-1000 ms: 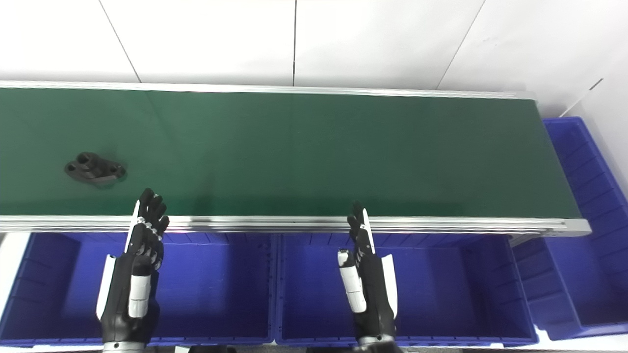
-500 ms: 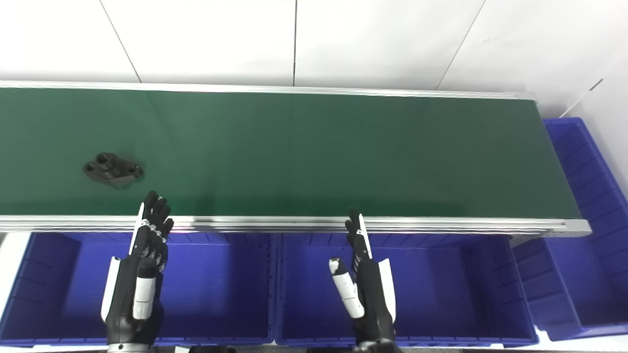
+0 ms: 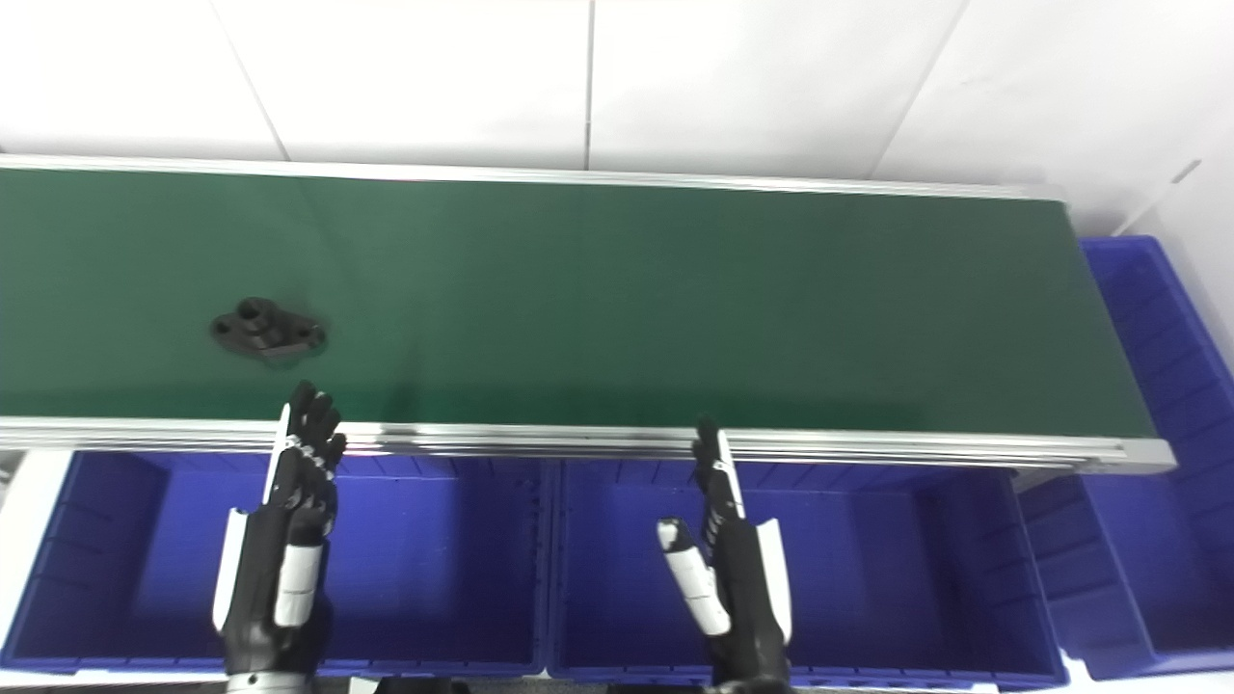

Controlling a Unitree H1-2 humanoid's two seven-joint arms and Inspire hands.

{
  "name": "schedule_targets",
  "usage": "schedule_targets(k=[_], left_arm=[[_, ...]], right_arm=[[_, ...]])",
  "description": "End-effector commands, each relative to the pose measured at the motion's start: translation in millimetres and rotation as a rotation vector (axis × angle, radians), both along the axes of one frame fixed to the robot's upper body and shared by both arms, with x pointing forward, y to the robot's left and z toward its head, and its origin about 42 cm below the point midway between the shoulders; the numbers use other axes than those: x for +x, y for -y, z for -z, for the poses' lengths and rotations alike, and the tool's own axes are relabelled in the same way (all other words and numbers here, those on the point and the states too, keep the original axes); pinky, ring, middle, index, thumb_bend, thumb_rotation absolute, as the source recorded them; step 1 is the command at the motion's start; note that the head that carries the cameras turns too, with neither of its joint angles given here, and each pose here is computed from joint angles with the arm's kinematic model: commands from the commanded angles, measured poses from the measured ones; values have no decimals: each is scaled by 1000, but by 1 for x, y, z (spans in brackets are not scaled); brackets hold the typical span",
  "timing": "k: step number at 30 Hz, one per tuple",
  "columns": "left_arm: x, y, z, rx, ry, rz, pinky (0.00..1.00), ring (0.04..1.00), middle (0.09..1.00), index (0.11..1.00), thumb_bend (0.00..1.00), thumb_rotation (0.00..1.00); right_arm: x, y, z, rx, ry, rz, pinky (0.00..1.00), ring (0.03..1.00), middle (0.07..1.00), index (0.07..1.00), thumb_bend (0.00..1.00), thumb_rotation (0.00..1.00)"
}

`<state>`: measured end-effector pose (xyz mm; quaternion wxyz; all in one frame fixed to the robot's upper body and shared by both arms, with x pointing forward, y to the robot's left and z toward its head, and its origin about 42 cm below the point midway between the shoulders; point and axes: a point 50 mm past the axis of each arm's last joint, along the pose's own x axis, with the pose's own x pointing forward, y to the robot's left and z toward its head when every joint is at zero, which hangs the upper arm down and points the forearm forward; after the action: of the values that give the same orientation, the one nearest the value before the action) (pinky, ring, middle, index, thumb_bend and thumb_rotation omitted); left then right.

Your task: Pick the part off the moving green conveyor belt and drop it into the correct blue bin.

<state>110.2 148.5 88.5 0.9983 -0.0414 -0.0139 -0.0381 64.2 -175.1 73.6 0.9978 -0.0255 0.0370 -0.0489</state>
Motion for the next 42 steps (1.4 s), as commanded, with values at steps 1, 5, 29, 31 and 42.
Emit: schedule_targets(k=[1,5,29,31,42], left_arm=[[3,5,-7,-12,67,-13,1000,1000,1000,1000,652,856],[4,11,-3,-16,69,-15,986,993,1000,999,675,804],[7,41,8,-61,69,-54,853,929,942,931,677,659],[6,39,6,-62,64,-57,859,934,949,940,677,677],[8,33,1,-50,53,-52,862,917,942,964,681,756]], right_arm=[[0,3,-4,1,66,-3,980,999,1000,1000,743,955],[-3,9,0,-1,67,-11,999,1000,1000,1000,727,956],[26,51,-17,-278,228,25,598,705,829,958,687,774],[40,56,-33,-345,261,18,584,679,812,950,711,710],[121,48,-98,-655,357,-96,526,694,790,844,903,552]])
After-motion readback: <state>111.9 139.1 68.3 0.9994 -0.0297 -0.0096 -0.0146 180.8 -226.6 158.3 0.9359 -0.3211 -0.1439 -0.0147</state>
